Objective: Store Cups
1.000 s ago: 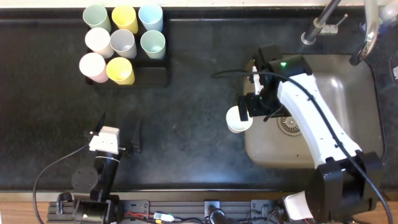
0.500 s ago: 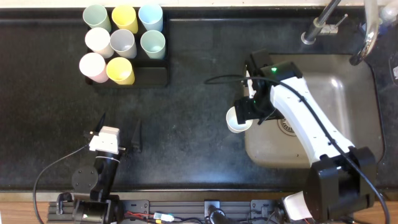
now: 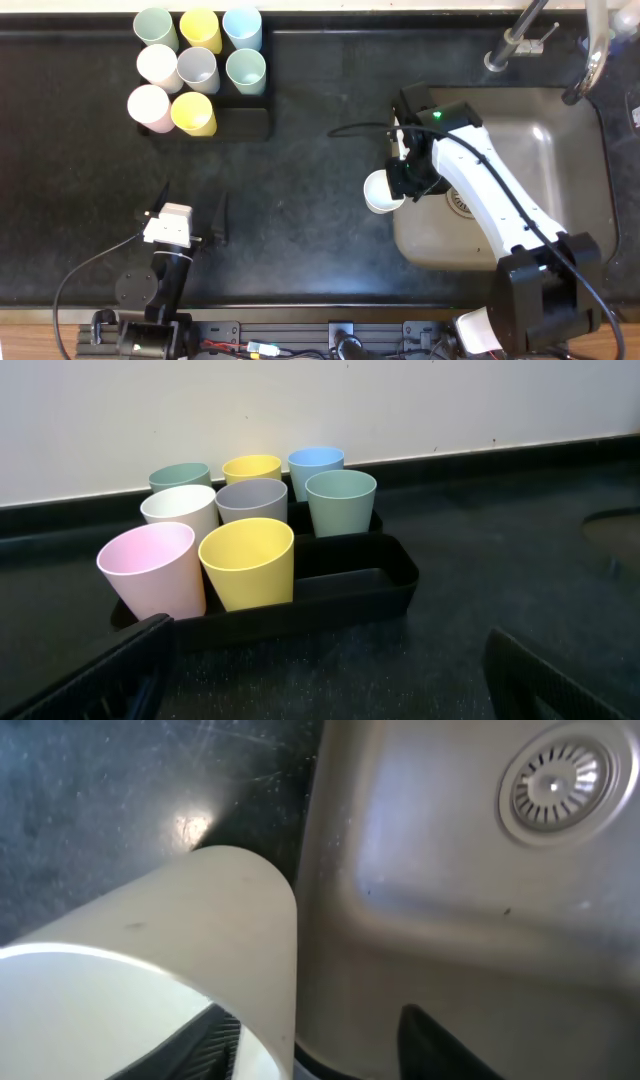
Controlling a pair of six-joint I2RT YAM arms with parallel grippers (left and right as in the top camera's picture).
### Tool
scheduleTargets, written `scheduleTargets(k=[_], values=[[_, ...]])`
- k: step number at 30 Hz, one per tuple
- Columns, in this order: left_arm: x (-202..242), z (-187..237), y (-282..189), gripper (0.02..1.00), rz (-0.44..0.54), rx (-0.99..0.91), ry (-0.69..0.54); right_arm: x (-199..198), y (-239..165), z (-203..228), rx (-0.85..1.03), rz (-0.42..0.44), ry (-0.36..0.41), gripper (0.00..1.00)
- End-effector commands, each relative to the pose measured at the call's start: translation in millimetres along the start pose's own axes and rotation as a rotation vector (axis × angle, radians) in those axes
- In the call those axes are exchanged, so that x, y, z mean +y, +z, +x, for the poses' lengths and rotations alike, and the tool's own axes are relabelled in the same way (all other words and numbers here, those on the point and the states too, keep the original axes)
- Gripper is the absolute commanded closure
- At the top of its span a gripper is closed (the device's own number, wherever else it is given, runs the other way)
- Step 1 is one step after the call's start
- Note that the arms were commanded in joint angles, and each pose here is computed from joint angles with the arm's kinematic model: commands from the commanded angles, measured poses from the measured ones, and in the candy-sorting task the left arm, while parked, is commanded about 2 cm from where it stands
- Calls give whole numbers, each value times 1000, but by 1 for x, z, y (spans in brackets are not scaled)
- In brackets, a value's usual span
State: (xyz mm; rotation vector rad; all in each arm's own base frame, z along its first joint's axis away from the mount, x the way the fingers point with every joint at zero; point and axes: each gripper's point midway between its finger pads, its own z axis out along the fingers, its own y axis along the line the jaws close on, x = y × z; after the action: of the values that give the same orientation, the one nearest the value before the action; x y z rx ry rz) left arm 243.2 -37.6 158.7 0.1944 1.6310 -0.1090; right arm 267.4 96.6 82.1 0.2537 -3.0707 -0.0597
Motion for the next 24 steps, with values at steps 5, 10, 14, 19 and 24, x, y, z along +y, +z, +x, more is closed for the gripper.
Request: scheduleTargets(k=[5, 10, 14, 19, 24], values=[[0, 0, 0, 20, 3, -4, 12, 16, 4, -5, -15, -70, -13, 798], [0, 0, 0, 18, 3, -4, 12, 22, 3, -8, -29, -93, -20, 956], [0, 0, 0, 18, 3, -4, 12, 23, 2, -11, -41, -96, -21, 956], [0, 0, 0, 18, 3, -4, 12, 35, -35, -36, -165, -147, -40, 956], [0, 0, 0, 18, 3, -4, 12, 53, -111, -78, -382, -185, -70, 958]])
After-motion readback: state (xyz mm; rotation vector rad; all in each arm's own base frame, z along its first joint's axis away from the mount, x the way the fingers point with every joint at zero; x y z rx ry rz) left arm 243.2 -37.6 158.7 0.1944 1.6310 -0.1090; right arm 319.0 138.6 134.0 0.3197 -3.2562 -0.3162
